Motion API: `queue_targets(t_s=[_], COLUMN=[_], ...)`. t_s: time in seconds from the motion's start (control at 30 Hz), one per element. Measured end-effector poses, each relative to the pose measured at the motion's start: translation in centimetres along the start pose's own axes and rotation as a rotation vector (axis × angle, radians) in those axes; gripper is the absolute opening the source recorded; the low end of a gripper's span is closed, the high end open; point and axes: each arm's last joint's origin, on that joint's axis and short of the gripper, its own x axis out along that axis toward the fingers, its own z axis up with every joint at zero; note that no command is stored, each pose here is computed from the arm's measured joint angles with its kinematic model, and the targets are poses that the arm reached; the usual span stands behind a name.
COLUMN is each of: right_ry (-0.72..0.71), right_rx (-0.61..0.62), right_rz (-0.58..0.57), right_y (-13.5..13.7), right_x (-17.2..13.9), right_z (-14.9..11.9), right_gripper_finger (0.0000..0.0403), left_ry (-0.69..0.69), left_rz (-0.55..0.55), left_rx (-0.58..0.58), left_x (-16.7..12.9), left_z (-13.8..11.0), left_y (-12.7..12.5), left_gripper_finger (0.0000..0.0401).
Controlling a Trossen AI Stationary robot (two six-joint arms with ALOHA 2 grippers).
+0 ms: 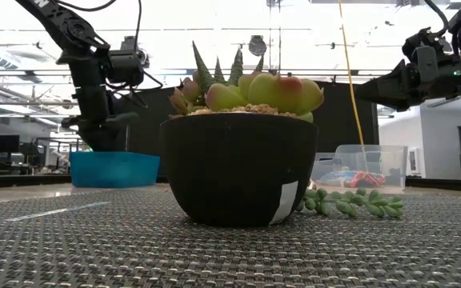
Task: Pick and place Granola Bars by type
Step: Put the yellow granola bar into the left transparent bin
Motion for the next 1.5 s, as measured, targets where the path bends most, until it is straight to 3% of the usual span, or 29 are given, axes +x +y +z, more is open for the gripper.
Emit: queue_targets(t_s=[0.3,0.57,0.8,1.03,1.27,1.5], right_ry=[0.000,0.000,0.000,0.000,0.000,0.000], right_rx=[0.000,0.000,0.000,0.000,0.000,0.000], right_rz=[0.000,0.000,0.000,0.000,0.000,0.000], right_y=[0.0,0.0,0.0,0.0,0.0,0.0], right_x=[0.0,0.0,0.0,0.0,0.0,0.0], right_z=[0.0,0.0,0.0,0.0,0.0,0.0], right_gripper_finger=[0.0169,0.0169,0.0169,0.0169,0.0169,0.0169], left_ry=[-0.065,-0.347,-0.597,-0.702,-0.736,-0.871], left_rz=[-0.146,-0.344,-0.643,-0.880,-0.832,-0.865], left_rx=[0.029,0.210,0.399,0.519,0.567,0.572], left_x=[-2.1,-7.8,-12.0,-11.9,-10.9,-10.3], left_z=[-0.2,-1.4,-5.1,-9.4,-12.1,-13.5], left_y=[-0.8,-2.7,-5.1,-6.5,-6.5,-5.5], left_gripper_finger=[0.0108,0.0108,0.0108,0.0108,0.0108,0.0108])
